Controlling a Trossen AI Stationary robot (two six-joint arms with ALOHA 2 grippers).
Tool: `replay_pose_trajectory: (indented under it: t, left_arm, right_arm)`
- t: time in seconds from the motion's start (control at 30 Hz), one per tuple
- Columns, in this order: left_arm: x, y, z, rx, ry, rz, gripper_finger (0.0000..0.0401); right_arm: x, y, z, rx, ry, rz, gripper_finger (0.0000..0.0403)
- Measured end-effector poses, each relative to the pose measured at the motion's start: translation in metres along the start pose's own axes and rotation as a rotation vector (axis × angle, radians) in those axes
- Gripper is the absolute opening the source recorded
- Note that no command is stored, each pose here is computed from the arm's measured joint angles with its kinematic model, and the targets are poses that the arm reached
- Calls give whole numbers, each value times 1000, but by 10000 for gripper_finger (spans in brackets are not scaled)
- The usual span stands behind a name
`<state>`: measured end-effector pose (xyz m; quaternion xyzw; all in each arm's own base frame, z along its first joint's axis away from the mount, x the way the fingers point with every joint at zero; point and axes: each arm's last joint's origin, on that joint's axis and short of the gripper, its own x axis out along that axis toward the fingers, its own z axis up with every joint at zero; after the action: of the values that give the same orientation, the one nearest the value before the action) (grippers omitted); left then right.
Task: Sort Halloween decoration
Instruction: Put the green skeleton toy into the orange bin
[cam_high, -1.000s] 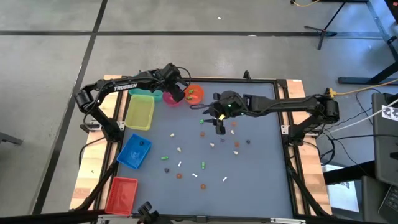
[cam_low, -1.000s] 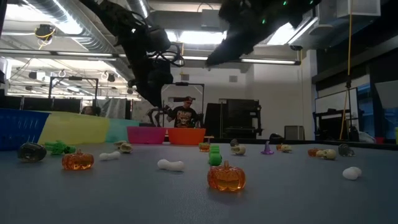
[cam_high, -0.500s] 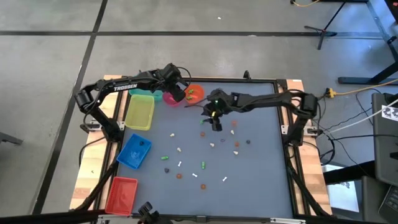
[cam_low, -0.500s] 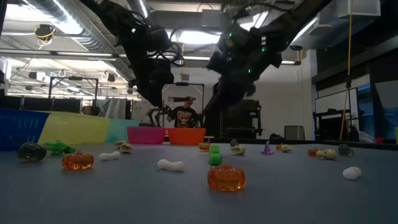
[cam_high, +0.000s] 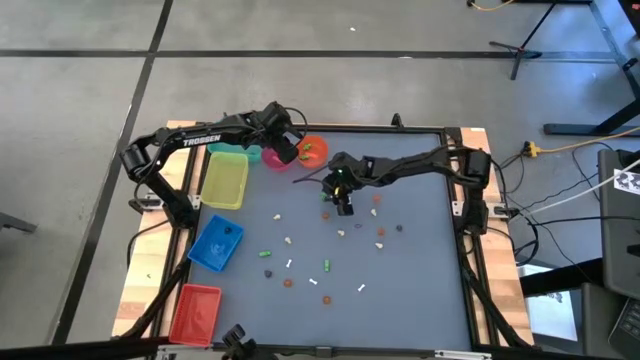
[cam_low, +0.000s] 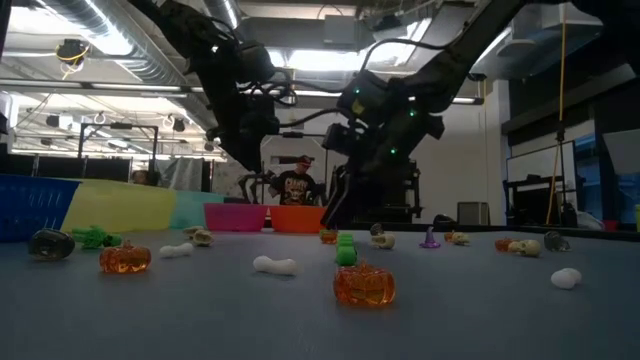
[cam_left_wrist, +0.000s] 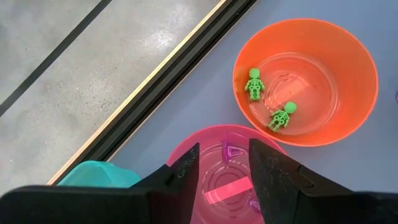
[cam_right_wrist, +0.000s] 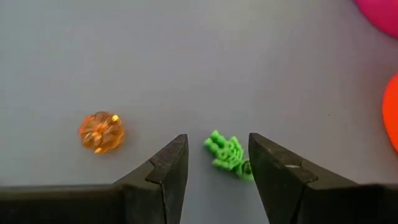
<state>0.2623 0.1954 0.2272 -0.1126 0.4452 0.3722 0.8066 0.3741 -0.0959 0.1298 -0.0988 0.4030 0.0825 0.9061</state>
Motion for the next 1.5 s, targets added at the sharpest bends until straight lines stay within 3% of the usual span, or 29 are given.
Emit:
replay_pose_trajectory:
  t: [0.67, 1.13, 1.5]
  left_arm:
    - [0, -2, 0, 4, -2, -6, 123]
    - [0, -2, 0, 4, -2, -6, 123]
    - [0, -2, 0, 4, -2, -6, 123]
  right_arm:
    - [6, 1, -10, 81, 88, -13, 163]
    - [7, 2, -10, 78, 75, -14, 48]
    - [7, 1, -9, 74, 71, -20, 30]
